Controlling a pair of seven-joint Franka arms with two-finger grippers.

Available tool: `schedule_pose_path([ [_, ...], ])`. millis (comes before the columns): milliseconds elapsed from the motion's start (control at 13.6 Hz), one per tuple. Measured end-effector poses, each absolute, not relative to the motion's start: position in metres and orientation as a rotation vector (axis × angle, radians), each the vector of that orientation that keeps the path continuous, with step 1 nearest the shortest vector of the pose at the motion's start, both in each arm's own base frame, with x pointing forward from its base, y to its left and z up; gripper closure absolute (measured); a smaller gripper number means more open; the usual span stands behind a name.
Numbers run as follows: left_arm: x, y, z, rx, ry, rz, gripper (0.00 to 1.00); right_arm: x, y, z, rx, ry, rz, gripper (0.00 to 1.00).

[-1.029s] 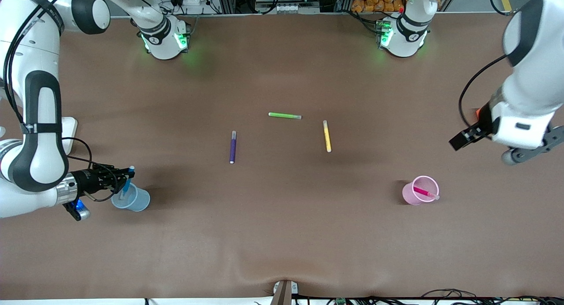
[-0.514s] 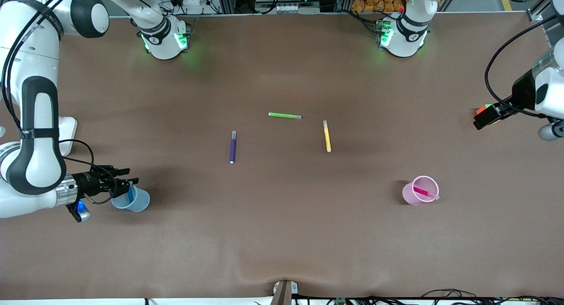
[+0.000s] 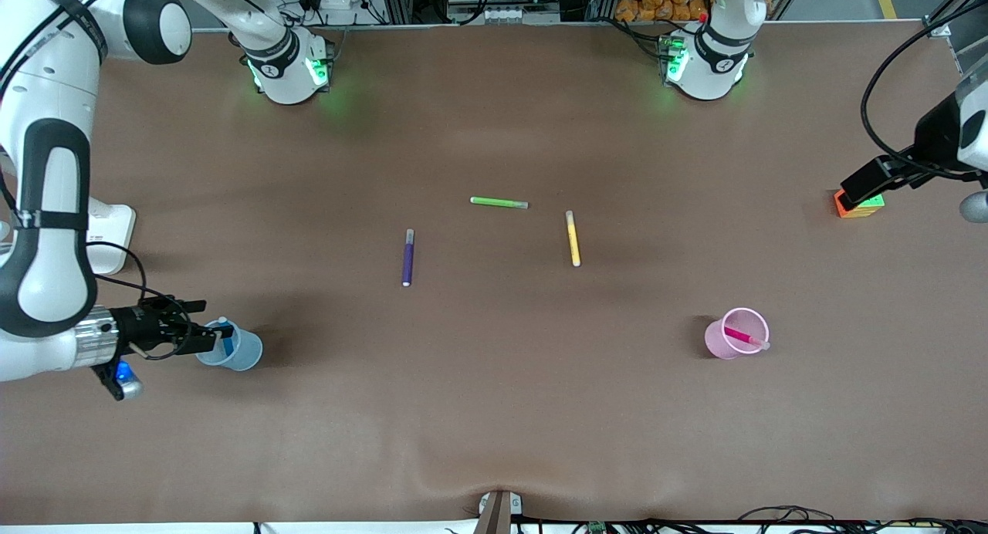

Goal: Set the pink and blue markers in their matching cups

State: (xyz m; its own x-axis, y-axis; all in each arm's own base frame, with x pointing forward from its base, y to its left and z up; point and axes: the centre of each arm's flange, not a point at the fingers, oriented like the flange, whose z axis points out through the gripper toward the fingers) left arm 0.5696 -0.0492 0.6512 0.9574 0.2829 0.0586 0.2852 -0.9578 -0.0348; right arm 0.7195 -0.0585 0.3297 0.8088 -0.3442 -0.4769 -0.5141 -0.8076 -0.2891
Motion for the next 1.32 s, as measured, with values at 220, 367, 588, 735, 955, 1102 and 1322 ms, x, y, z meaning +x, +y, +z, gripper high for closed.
schedule_pose_path([
  [220, 0.563, -0.038, 0.659, -3.075, -0.352, -0.062, 0.00, 0.726, -0.063, 0.355, -2.656, 0.432, 0.457, 0.00],
  [367, 0.552, -0.033, 0.666, -3.091, -0.311, -0.026, 0.00, 0.728, -0.064, 0.374, -2.701, 0.367, 0.405, 0.00],
  [588, 0.536, -0.024, 0.667, -3.098, -0.275, 0.056, 0.00, 0.722, -0.068, 0.430, -2.821, 0.317, 0.303, 0.00],
  [735, 0.523, -0.026, 0.663, -3.097, -0.262, 0.084, 0.00, 0.715, -0.053, 0.483, -2.860, 0.266, 0.208, 0.00],
  [955, 0.502, -0.037, 0.662, -3.094, -0.231, 0.099, 0.00, 0.695, -0.042, 0.536, -2.926, 0.220, 0.163, 0.00],
  [1102, 0.490, -0.041, 0.660, -3.093, -0.218, 0.098, 0.00, 0.683, -0.031, 0.559, -3.047, 0.176, 0.167, 0.00],
  [1322, 0.477, -0.046, 0.654, -3.094, -0.198, 0.078, 0.00, 0.664, 0.009, 0.600, -3.136, 0.083, 0.125, 0.00],
])
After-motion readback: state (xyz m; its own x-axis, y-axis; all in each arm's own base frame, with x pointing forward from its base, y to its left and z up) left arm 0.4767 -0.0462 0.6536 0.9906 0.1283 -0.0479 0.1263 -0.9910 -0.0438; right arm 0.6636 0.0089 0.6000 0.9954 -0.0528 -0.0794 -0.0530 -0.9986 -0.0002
